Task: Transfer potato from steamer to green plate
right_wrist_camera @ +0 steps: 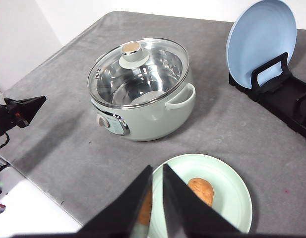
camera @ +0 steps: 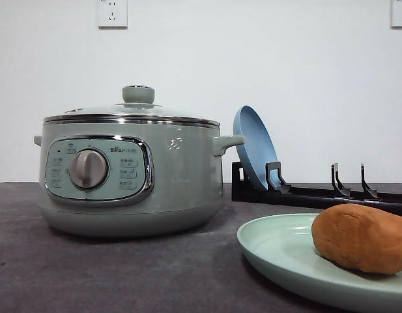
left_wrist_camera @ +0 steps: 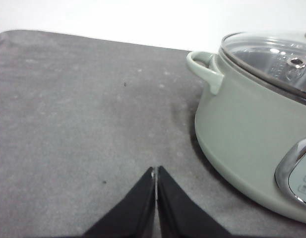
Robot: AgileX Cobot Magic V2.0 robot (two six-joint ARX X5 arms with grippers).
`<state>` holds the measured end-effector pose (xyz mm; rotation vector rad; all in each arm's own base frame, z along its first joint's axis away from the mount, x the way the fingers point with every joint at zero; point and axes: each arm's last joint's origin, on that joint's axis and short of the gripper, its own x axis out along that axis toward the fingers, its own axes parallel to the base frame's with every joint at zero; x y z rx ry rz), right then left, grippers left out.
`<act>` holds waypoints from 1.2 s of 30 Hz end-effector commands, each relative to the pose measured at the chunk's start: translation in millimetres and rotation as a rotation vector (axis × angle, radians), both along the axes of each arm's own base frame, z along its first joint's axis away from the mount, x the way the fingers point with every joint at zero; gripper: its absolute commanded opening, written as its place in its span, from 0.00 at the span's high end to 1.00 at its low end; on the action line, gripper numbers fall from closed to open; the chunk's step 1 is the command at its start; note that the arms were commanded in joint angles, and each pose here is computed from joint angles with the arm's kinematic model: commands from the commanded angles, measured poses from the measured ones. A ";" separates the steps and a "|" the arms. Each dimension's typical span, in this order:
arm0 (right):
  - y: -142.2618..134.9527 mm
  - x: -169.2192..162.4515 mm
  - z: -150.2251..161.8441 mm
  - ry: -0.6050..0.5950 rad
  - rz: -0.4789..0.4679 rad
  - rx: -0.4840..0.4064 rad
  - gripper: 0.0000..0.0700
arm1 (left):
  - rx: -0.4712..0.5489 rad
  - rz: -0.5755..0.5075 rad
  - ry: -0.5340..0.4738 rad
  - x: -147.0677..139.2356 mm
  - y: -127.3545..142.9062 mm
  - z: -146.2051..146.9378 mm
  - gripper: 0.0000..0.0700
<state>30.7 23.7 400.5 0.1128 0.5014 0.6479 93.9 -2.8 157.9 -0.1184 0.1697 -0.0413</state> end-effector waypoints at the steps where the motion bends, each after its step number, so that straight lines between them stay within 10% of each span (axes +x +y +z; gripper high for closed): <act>1: -0.1 -0.5 4.8 -0.023 0.008 0.005 0.96 | 0.022 0.000 0.014 1.4 0.0 -7.9 1.00; 36: -0.1 -0.5 4.9 -0.024 0.008 0.005 0.96 | 0.048 -0.045 0.009 1.5 -4.2 -8.6 1.00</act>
